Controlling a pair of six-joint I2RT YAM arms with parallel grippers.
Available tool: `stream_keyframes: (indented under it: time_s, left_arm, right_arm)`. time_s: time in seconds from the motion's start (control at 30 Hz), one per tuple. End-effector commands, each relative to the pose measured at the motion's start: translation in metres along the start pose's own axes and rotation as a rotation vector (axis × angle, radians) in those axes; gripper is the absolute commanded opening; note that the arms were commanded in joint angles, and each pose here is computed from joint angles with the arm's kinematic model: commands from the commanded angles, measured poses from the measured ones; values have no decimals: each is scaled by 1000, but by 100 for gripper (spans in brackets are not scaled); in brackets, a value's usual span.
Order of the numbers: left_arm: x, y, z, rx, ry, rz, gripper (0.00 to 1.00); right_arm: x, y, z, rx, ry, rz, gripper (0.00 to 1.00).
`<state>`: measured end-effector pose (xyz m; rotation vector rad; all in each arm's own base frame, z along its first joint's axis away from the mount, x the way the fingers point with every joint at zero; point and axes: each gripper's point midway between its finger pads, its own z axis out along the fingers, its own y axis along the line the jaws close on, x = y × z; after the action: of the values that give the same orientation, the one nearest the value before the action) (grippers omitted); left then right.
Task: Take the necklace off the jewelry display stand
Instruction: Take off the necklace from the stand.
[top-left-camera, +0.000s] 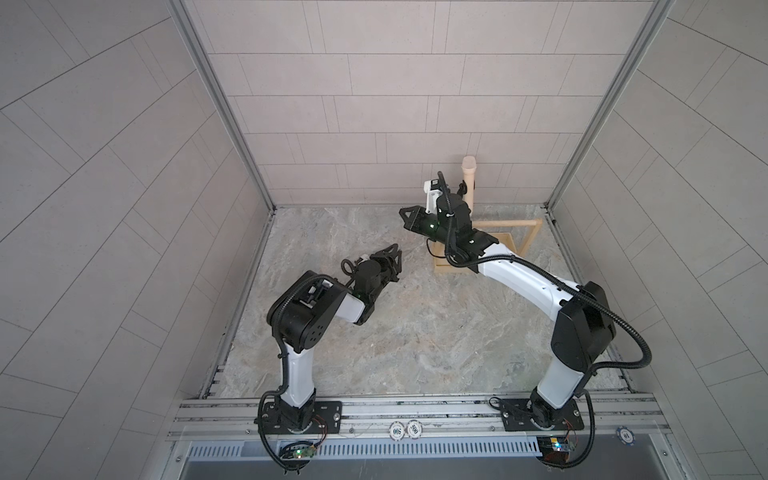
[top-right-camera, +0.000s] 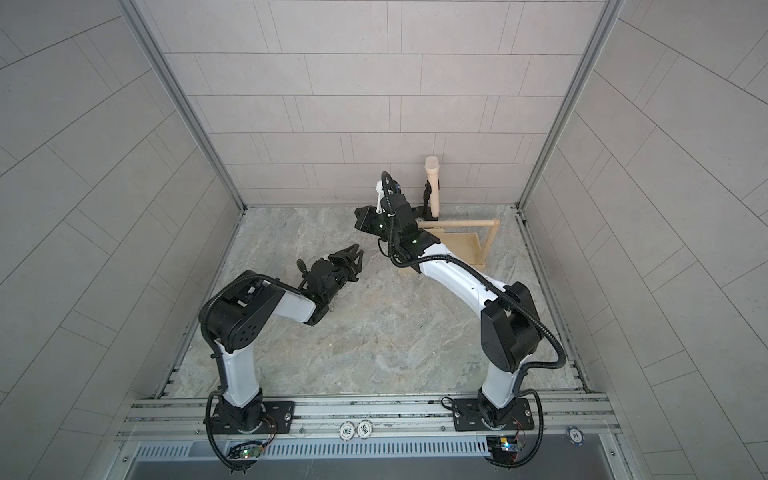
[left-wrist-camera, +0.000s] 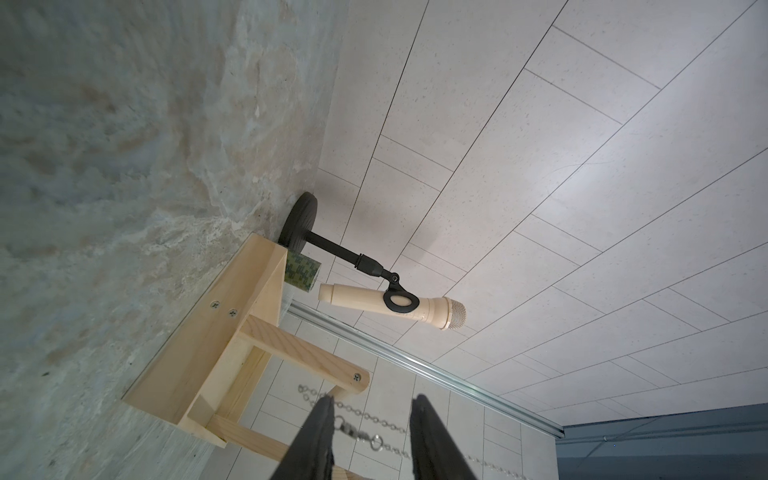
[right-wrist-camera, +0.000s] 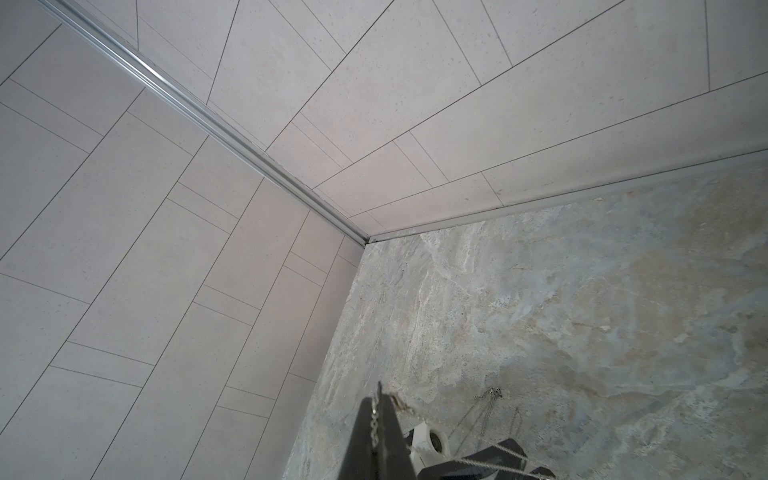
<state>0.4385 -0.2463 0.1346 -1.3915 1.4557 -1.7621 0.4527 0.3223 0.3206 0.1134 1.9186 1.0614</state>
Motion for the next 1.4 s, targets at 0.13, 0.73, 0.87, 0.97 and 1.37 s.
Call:
stream_keyframes:
  time_s: [0.13, 0.73, 0.87, 0.97, 1.37]
  left_arm:
    - [8, -10, 5, 50, 27, -35, 33]
    - [10, -5, 6, 49, 28, -44, 30]
    - [9, -4, 6, 51, 23, -52, 30]
    - [8, -5, 7, 56, 20, -57, 30]
    - [6, -6, 11, 70, 12, -71, 29]
  right_arm:
    - [-13, 22, -15, -57, -39, 6, 0]
    - [-13, 24, -15, -68, -40, 12, 0]
    - [-14, 28, -16, -76, -41, 11, 0]
    - [-15, 28, -16, -78, -40, 15, 0]
    - [-14, 27, -15, -74, -35, 18, 0]
